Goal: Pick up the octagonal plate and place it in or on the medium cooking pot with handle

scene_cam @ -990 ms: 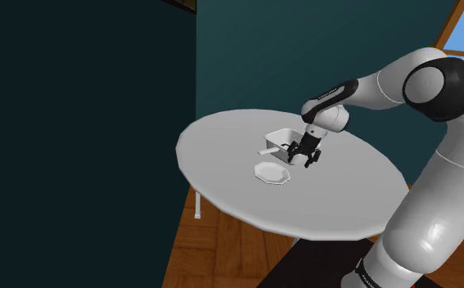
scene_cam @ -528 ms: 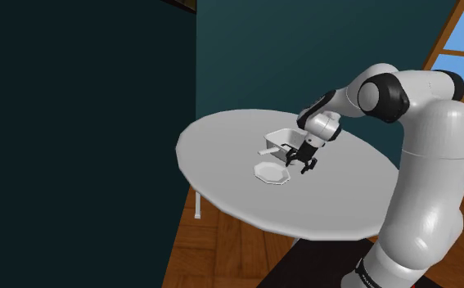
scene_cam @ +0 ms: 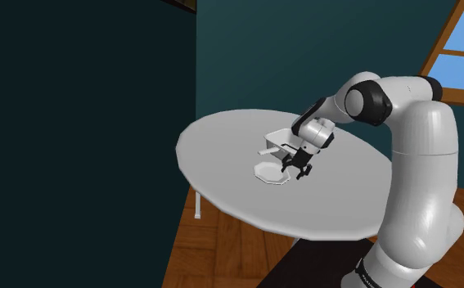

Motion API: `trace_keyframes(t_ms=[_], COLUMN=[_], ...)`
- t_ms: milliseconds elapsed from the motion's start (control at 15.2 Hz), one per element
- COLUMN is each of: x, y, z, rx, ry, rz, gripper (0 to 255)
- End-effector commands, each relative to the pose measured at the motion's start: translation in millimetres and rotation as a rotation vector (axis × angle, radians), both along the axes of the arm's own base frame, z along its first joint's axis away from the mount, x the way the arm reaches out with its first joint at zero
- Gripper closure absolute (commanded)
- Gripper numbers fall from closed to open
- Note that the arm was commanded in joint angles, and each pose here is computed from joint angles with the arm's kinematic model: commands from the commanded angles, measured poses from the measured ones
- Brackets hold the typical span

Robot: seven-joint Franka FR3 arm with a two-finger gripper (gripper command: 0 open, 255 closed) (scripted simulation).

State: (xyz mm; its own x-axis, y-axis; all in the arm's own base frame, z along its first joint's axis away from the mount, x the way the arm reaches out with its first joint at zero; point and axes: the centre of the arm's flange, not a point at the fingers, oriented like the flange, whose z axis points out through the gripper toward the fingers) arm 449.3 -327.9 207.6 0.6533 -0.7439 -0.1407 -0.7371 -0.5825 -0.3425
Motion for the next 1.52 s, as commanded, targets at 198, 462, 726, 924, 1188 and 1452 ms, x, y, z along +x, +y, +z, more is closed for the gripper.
trace_keyframes(t_ms=[198, 462, 726, 924, 1188, 1452], x=[-1.0, -1.0, -1.0, -0.9, -1.0, -1.0], y=[1.1, 1.1, 1.1, 0.9, 1.1, 1.1], z=[-4.2, -4.2, -4.2, -4.3, 6.3, 27.4], rx=[0.0, 0.0, 0.0, 0.0, 0.0, 0.0], ry=[0.0, 0.0, 0.0, 0.0, 0.0, 0.0], rz=[0.0, 0.0, 0.0, 0.0, 0.0, 0.0], gripper=[0, 255, 255, 255, 255, 255])
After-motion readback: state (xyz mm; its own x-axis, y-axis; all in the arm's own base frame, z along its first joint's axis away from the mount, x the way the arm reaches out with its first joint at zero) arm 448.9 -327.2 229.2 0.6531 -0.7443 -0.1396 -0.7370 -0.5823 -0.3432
